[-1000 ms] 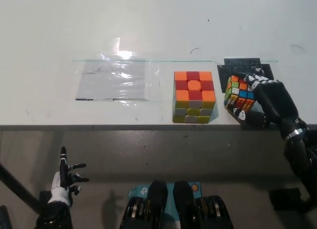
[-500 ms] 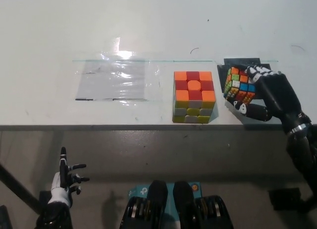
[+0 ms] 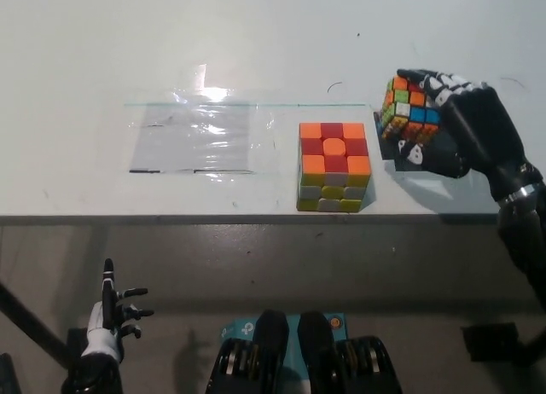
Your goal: The robot uses its right hand to pick up the small cube kept on the middle on the desk and place it on the bigger cube kept next to it
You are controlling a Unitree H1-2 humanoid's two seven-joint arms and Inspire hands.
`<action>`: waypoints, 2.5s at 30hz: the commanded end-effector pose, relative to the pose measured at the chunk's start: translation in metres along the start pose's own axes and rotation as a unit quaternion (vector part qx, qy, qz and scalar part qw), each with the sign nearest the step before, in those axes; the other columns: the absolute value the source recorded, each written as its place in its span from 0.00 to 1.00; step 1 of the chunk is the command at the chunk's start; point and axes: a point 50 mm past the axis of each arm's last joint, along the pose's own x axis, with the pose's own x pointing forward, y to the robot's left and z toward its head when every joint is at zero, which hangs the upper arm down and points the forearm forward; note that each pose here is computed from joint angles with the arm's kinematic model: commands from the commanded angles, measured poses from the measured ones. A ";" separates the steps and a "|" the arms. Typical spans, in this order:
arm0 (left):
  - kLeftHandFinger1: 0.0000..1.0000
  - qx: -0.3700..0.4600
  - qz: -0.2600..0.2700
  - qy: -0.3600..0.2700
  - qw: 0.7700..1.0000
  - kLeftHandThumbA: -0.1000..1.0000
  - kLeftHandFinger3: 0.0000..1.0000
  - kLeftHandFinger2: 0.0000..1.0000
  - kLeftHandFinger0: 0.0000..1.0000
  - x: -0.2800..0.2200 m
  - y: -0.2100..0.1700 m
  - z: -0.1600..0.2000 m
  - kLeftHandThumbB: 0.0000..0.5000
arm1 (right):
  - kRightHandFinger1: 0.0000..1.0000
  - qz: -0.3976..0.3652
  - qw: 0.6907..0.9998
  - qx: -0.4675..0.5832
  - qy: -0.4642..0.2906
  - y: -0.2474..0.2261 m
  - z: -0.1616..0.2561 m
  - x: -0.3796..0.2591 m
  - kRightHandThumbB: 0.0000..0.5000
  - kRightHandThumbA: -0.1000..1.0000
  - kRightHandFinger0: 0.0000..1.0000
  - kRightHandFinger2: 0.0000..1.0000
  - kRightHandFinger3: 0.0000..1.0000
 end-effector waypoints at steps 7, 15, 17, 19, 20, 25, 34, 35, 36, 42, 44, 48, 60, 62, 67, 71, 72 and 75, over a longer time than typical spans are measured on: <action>0.41 0.001 0.008 -0.029 1.000 1.00 0.01 0.08 0.12 0.006 0.009 0.016 1.00 | 0.31 -0.039 0.996 -0.025 -0.079 -0.047 0.033 0.034 0.42 0.00 0.00 0.52 0.09; 0.44 0.005 0.006 -0.036 0.999 1.00 0.01 0.09 0.15 0.006 0.009 0.017 1.00 | 0.21 -0.037 0.994 0.017 -0.100 -0.042 0.057 0.043 0.53 0.00 0.00 0.42 0.04; 0.44 0.008 0.006 -0.034 0.999 1.00 0.00 0.09 0.15 0.006 0.010 0.017 1.00 | 0.19 -0.033 0.994 0.015 -0.101 -0.036 0.063 0.042 0.56 0.00 0.00 0.43 0.04; 0.45 0.007 0.006 -0.035 0.999 1.00 0.00 0.09 0.16 0.007 0.010 0.019 1.00 | 0.18 -0.027 0.994 0.013 -0.101 -0.032 0.064 0.042 0.55 0.00 0.00 0.44 0.05; 0.46 0.004 0.006 -0.033 0.999 1.00 0.01 0.09 0.16 0.007 0.010 0.020 1.00 | 0.18 -0.025 0.994 0.010 -0.102 -0.029 0.064 0.041 0.57 0.00 0.00 0.44 0.05; 0.38 0.004 0.012 -0.034 0.999 1.00 0.00 0.02 0.14 0.007 0.009 0.020 1.00 | 0.25 -0.013 0.995 0.021 -0.100 -0.012 0.060 0.037 0.52 0.00 0.00 0.58 0.11; 0.34 0.003 0.007 -0.037 0.999 1.00 0.00 0.02 0.13 0.008 0.008 0.022 1.00 | 0.25 -0.001 0.995 0.034 -0.098 0.002 0.065 0.037 0.60 0.00 0.00 0.57 0.12; 0.33 0.006 0.009 -0.038 0.999 1.00 0.00 0.01 0.13 0.010 0.008 0.025 1.00 | 0.25 -0.001 0.995 0.036 -0.093 0.002 0.064 0.036 0.58 0.00 0.00 0.57 0.11; 0.33 0.005 0.009 -0.038 0.999 1.00 0.00 0.01 0.12 0.010 0.008 0.026 1.00 | 0.25 0.002 0.995 0.038 -0.089 0.002 0.063 0.036 0.58 0.00 0.00 0.57 0.11; 0.31 0.004 0.006 -0.037 0.999 1.00 0.00 0.00 0.15 0.011 0.005 0.028 1.00 | 0.23 0.007 0.996 0.038 -0.082 0.007 0.060 0.032 0.57 0.00 0.00 0.54 0.09; 0.31 0.003 0.007 -0.035 0.999 1.00 0.00 0.00 0.15 0.011 0.003 0.029 1.00 | 0.27 0.013 0.996 0.045 -0.076 0.009 0.061 0.031 0.47 0.00 0.00 0.60 0.12; 0.31 0.004 0.009 -0.037 0.999 1.00 0.00 0.00 0.14 0.012 0.004 0.031 1.00 | 0.29 0.015 0.996 0.049 -0.079 0.011 0.063 0.033 0.44 0.00 0.00 0.60 0.13; 0.30 0.019 0.002 -0.045 0.999 1.00 0.00 0.03 0.10 0.013 0.003 0.035 1.00 | 0.18 0.063 0.995 0.064 -0.038 0.014 0.064 0.029 0.00 0.00 0.00 0.52 0.97; 0.30 0.018 0.002 -0.045 0.999 1.00 0.00 0.03 0.09 0.013 0.002 0.036 1.00 | 0.24 0.084 0.994 0.057 -0.033 0.015 0.065 0.028 0.02 0.10 0.06 0.50 1.00; 0.32 0.014 0.005 -0.042 0.999 1.00 0.00 0.04 0.08 0.013 0.003 0.036 1.00 | 0.15 0.096 0.993 0.060 -0.028 0.016 0.067 0.027 0.13 0.18 0.00 0.37 1.00; 0.32 0.015 0.002 -0.046 0.999 1.00 0.01 0.06 0.06 0.013 0.002 0.035 1.00 | 0.15 0.097 0.993 0.059 -0.029 0.016 0.067 0.026 0.13 0.18 0.01 0.38 1.00; 0.33 0.018 0.000 -0.051 0.999 1.00 0.00 0.07 0.05 0.012 0.002 0.035 1.00 | 0.14 0.093 0.994 0.053 -0.033 0.016 0.067 0.026 0.14 0.18 0.00 0.36 1.00; 0.33 0.018 0.002 -0.049 0.999 1.00 0.00 0.08 0.05 0.013 0.002 0.035 1.00 | 0.14 0.092 0.994 0.054 -0.039 0.016 0.065 0.025 0.14 0.17 0.01 0.34 1.00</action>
